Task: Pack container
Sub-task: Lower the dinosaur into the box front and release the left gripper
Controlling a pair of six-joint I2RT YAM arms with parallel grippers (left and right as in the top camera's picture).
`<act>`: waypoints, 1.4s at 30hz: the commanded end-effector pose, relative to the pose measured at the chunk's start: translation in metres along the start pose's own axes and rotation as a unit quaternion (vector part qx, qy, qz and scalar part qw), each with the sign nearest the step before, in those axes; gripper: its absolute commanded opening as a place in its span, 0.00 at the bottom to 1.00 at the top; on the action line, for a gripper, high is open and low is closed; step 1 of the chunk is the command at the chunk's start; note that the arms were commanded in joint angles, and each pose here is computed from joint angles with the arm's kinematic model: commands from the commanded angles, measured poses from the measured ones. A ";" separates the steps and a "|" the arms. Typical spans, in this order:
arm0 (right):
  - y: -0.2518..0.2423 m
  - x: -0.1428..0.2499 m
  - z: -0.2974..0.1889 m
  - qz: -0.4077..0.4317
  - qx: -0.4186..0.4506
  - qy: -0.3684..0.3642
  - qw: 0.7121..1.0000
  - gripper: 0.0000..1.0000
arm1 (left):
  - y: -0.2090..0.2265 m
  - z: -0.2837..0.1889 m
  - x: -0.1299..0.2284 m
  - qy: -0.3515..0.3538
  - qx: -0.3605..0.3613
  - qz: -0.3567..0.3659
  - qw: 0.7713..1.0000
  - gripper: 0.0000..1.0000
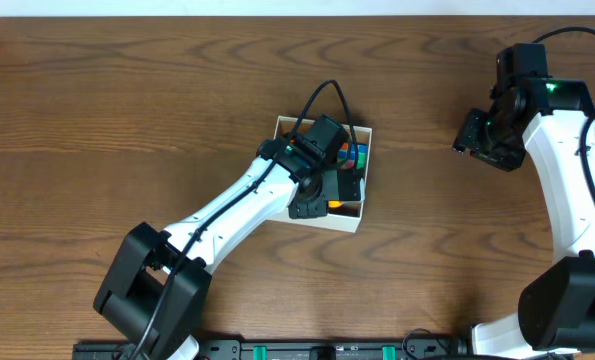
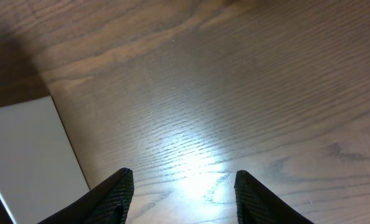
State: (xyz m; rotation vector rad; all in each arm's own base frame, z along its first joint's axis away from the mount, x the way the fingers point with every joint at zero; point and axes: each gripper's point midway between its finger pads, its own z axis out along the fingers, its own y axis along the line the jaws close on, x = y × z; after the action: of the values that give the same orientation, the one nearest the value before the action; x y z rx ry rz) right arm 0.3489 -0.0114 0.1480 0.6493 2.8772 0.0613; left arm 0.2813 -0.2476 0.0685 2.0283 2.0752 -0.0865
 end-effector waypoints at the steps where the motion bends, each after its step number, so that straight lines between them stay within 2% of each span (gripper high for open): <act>1: 0.002 0.000 0.001 -0.003 -0.003 -0.001 1.000 0.56 | -0.014 0.001 -0.011 -0.005 0.013 0.024 1.000 0.25; 2: 0.002 -0.001 0.001 -0.003 -0.003 -0.002 1.000 0.56 | -0.017 0.001 -0.014 -0.006 0.014 0.030 0.999 0.27; 7: 0.003 -0.002 0.001 -0.003 -0.004 -0.004 1.000 0.56 | -0.029 0.002 -0.025 -0.008 0.019 0.051 0.998 0.54; 11: 0.003 -0.002 0.001 -0.003 -0.004 -0.004 1.000 0.56 | -0.030 0.002 -0.026 -0.007 0.018 0.043 0.999 0.84; 12: 0.003 -0.001 0.001 -0.003 -0.004 -0.003 1.000 0.56 | -0.029 0.002 -0.025 -0.005 0.016 0.039 0.999 0.86; 14: 0.003 -0.001 0.001 -0.003 -0.004 -0.003 1.000 0.56 | -0.029 0.001 -0.025 -0.006 0.016 0.039 0.999 1.00; 19: 0.002 -0.001 0.001 -0.003 -0.003 -0.002 1.000 0.56 | -0.023 -0.013 -0.031 -0.021 -0.002 0.036 0.999 0.98; 27: 0.002 -0.001 0.001 -0.003 -0.003 -0.002 1.000 0.56 | -0.011 -0.082 -0.050 -0.094 -0.068 -0.007 0.993 0.98; 32: 0.002 -0.001 0.001 -0.003 -0.003 -0.002 1.000 0.56 | -0.009 -0.110 -0.044 -0.115 -0.089 -0.027 0.989 0.98; 38: 0.002 -0.001 0.001 -0.003 -0.003 -0.002 1.000 0.57 | 0.001 -0.115 -0.050 -0.137 -0.102 -0.055 0.984 0.98; 42: 0.002 -0.001 0.001 -0.003 -0.003 -0.002 1.000 0.56 | 0.003 -0.109 -0.065 -0.168 -0.080 -0.098 0.978 0.98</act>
State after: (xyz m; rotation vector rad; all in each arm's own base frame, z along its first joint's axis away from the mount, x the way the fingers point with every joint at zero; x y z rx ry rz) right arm 0.3513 -0.0115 0.1485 0.6470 2.8673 0.0639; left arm 0.2706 -0.2777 0.1894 1.6596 1.9236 -0.1689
